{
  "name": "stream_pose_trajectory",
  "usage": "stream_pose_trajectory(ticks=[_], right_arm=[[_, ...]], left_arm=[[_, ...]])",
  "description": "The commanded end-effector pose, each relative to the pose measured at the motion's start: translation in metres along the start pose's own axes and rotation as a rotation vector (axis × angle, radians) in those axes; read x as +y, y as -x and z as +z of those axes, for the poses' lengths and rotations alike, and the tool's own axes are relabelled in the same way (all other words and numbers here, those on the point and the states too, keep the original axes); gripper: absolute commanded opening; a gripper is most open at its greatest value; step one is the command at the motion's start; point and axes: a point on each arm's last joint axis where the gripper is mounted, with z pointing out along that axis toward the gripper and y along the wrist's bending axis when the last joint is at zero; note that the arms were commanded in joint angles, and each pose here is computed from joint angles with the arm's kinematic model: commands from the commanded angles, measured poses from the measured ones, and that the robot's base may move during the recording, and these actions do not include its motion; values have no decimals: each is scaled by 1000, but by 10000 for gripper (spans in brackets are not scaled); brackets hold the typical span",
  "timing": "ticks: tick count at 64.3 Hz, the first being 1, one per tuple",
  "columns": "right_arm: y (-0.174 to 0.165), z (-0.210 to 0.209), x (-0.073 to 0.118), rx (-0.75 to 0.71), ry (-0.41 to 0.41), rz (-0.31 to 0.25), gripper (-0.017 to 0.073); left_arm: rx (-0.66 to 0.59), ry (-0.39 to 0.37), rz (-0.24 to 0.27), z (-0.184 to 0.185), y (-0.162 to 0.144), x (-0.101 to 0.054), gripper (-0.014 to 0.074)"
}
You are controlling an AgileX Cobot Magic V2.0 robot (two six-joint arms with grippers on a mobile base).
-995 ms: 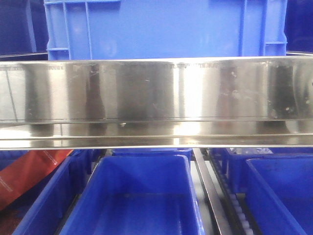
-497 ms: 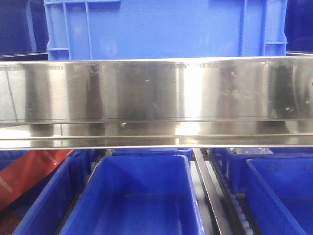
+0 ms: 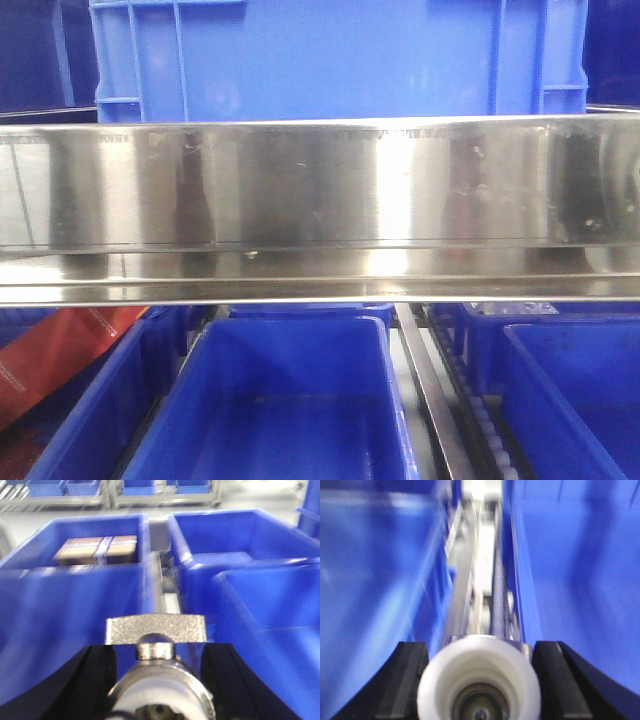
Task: Place valve from conveyor to right shelf box
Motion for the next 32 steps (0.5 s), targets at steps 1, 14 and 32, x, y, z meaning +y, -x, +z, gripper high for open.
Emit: stream_pose_trajectory(ticks=[1,14,32], right_arm=[[29,-13,15,-164,60,-13,-151],[44,17,57,-159,209,-67,-151],[18,94,100,-8,297,-106,-151]], left_arm=[[-100,-114,10,-8,22,-29,-111],[1,-335,66,35,13,-100,-111],[175,-440,119,100,-33,-160,-111]])
